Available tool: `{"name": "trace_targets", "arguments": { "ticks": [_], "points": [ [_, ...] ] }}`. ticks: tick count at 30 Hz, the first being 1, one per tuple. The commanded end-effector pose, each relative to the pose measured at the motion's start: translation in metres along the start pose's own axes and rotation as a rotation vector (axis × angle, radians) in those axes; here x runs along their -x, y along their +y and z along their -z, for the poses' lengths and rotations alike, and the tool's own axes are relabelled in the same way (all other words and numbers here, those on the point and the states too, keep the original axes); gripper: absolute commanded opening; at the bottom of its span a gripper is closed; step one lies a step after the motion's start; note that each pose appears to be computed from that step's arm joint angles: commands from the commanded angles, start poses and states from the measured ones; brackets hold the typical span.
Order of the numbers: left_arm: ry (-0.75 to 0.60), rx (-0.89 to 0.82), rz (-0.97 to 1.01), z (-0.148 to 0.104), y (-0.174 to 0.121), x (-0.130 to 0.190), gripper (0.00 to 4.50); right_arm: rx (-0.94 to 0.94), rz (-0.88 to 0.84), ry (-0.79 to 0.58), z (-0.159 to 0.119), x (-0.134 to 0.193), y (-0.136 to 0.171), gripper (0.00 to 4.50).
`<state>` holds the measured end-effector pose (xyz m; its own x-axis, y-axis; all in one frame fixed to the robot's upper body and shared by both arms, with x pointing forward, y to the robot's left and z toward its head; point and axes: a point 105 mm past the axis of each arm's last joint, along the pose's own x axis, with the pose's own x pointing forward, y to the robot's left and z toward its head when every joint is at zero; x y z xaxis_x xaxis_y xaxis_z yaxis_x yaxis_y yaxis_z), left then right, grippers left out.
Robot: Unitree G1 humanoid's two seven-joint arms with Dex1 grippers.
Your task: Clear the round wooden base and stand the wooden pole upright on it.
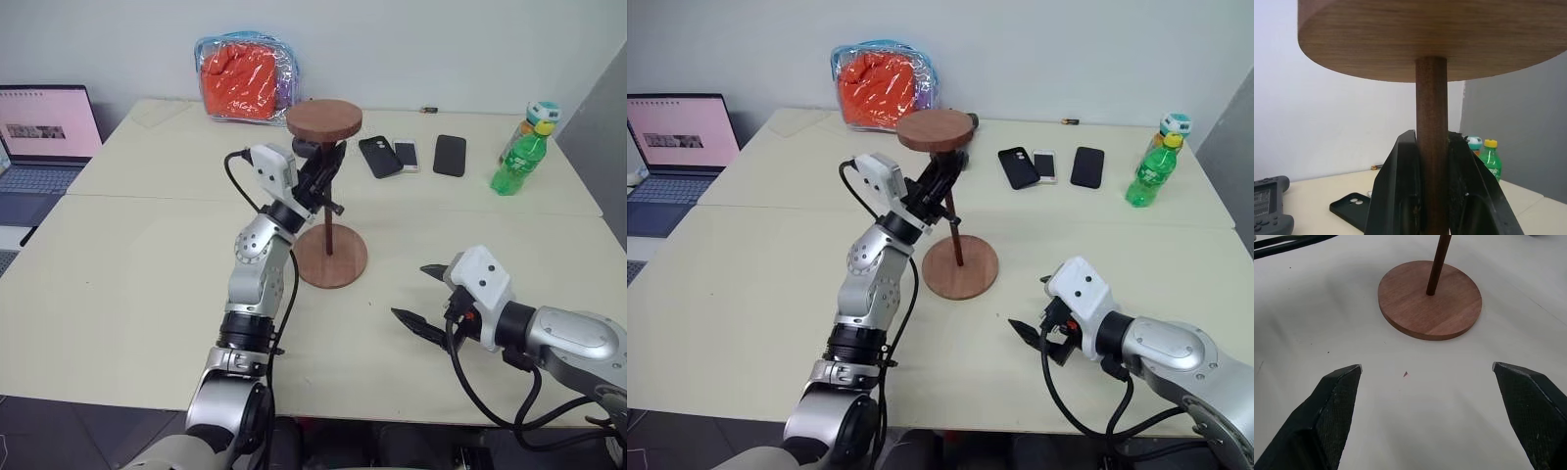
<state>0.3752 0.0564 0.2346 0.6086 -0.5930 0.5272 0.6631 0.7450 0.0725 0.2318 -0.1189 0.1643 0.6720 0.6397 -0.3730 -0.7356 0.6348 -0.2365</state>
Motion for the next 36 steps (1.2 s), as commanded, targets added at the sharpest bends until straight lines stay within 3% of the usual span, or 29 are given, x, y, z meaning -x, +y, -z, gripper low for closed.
{"name": "trace_targets", "arguments": {
  "ticks": [1, 20, 32, 33, 36],
  "points": [
    [0.098, -0.023, 0.011, 0.021, -0.003, 0.009, 0.27, 0.059, -0.004, -0.044, -0.011, 0.004, 0.007, 4.5],
    [0.239, -0.019, -0.122, 0.046, 0.022, 0.033, 0.27, 0.067, -0.001, -0.04, -0.01, 0.004, 0.005, 4.5],
    [0.216, -0.05, -0.102, 0.039, 0.022, 0.028, 0.27, 0.078, -0.004, -0.044, -0.011, 0.002, 0.002, 4.5],
    [0.212, -0.051, -0.095, 0.038, 0.021, 0.028, 0.98, 0.079, -0.004, -0.044, -0.011, 0.002, 0.002, 4.5],
    [0.207, -0.059, -0.045, 0.037, 0.013, 0.026, 1.48, 0.081, -0.005, -0.045, -0.012, 0.002, 0.001, 4.5]
  ]
}}
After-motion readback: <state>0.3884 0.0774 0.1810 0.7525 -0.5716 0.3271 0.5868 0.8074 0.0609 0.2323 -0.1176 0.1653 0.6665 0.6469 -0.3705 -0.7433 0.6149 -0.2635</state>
